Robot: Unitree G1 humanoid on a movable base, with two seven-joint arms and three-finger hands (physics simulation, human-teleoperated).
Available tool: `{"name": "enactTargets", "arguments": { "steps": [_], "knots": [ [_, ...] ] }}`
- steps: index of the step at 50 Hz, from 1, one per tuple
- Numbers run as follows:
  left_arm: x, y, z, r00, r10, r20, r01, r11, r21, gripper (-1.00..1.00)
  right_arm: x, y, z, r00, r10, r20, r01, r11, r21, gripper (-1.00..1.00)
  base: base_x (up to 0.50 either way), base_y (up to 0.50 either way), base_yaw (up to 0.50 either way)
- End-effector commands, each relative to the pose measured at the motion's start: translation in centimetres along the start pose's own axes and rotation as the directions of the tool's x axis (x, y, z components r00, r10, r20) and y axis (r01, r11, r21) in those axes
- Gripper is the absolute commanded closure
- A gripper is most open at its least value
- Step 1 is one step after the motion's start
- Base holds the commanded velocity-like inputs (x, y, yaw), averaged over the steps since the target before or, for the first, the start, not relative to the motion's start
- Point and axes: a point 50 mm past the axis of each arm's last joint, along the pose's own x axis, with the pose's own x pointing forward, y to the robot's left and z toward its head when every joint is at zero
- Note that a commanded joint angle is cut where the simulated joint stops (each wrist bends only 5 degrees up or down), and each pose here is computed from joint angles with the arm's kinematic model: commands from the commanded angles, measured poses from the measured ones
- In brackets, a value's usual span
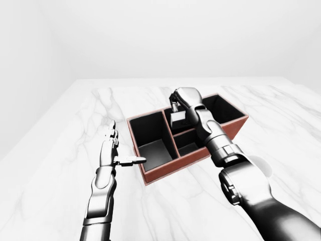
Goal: Pick up the book and place it in the front compartment of the caddy.
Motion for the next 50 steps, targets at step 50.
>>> {"name": "enactTargets", "arguments": {
  "steps": [50],
  "knots": [
    [0.0, -0.1, -0.3, 1.000, 0.001, -0.014, -0.001, 1.000, 0.005, -1.00, 0.1, 0.4, -0.2, 0.997, -0.081, -0.010, 0.080, 0.995, -0.062, 1.00, 0.00, 0.00, 0.00]
  ]
}}
